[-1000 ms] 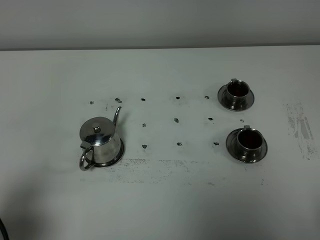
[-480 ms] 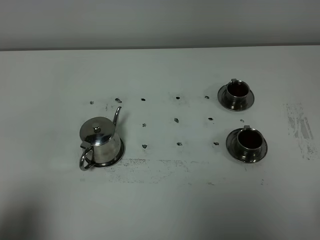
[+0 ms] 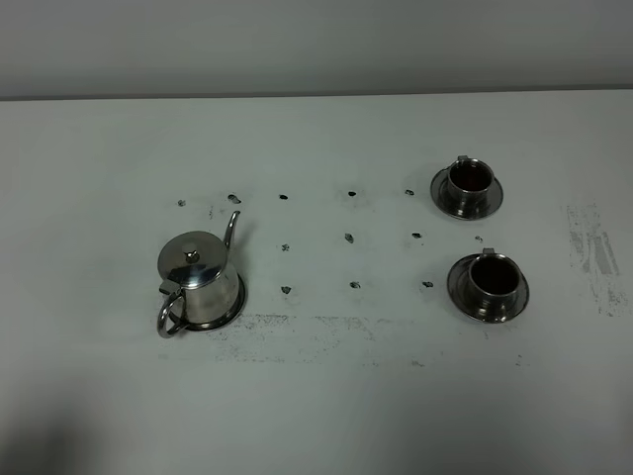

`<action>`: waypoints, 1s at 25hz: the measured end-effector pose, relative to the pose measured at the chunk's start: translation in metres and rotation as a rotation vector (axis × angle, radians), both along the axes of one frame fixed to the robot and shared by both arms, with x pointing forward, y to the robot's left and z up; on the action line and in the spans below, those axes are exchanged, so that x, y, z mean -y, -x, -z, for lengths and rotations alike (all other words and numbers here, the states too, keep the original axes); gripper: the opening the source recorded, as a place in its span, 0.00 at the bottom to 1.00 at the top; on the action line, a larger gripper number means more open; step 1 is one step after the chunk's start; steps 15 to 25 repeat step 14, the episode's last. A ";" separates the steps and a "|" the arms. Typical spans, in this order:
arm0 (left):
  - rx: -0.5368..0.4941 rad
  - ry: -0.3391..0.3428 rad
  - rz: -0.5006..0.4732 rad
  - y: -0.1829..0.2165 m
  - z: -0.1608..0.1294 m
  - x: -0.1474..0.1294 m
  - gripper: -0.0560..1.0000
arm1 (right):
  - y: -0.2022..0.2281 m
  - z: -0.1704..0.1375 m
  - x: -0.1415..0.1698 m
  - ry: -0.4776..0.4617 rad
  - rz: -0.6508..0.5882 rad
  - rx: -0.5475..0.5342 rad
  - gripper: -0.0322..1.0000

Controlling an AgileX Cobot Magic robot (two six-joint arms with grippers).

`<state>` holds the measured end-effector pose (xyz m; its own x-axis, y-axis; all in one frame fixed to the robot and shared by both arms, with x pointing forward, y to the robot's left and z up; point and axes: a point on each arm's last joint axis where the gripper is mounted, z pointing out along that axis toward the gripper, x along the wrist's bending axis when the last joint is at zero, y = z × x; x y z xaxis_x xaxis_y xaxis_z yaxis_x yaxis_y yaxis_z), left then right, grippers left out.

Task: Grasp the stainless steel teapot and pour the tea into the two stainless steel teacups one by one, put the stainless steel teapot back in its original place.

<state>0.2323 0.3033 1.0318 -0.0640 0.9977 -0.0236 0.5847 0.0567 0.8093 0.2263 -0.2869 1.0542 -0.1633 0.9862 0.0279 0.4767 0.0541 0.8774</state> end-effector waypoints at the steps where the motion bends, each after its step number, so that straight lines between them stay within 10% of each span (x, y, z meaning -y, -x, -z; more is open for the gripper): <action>1: 0.000 0.000 0.000 0.000 0.000 0.000 0.54 | 0.000 0.000 0.000 0.000 0.000 0.000 0.35; 25: 0.000 0.000 0.000 0.000 0.000 0.000 0.54 | 0.000 0.000 0.000 0.000 0.000 0.000 0.35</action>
